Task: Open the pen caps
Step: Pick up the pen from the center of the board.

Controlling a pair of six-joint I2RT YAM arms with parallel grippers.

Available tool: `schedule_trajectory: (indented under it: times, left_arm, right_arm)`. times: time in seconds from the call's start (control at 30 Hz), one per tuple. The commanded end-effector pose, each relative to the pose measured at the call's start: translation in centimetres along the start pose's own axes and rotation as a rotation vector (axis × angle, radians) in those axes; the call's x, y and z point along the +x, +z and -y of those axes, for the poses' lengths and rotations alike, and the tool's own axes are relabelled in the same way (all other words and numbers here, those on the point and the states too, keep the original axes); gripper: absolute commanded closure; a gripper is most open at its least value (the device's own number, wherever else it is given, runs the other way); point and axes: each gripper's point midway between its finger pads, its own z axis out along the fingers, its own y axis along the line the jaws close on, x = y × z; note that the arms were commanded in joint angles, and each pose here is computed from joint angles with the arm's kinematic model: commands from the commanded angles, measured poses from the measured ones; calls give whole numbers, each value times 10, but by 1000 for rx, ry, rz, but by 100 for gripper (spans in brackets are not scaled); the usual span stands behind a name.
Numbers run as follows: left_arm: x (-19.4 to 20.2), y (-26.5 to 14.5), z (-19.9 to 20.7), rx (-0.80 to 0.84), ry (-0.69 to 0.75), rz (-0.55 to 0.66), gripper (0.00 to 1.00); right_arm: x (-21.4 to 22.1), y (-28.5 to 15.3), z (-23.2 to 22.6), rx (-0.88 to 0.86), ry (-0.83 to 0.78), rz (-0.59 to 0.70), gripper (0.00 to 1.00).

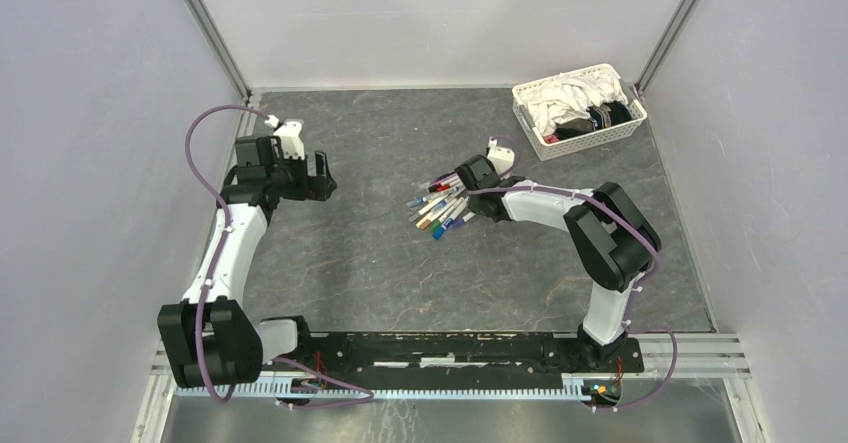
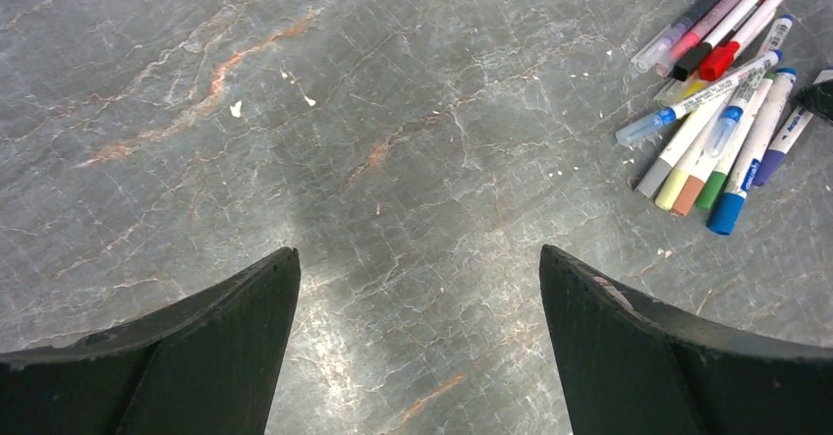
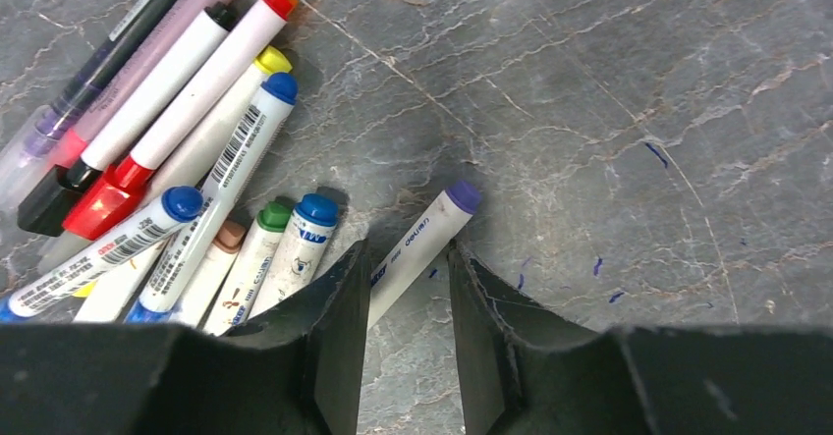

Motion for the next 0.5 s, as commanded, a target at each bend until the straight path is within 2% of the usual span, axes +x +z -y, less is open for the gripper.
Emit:
schedule_trajectory:
  times: [0.0,0.47]
  left_arm:
    - [-4,-7,9,55,45,17,4]
    - [-14,-18,21,103,46,28,0]
  right_arm:
    - [2,-3,26,127,-32,18,61]
    - [1,-20,44,134,-75,38,77]
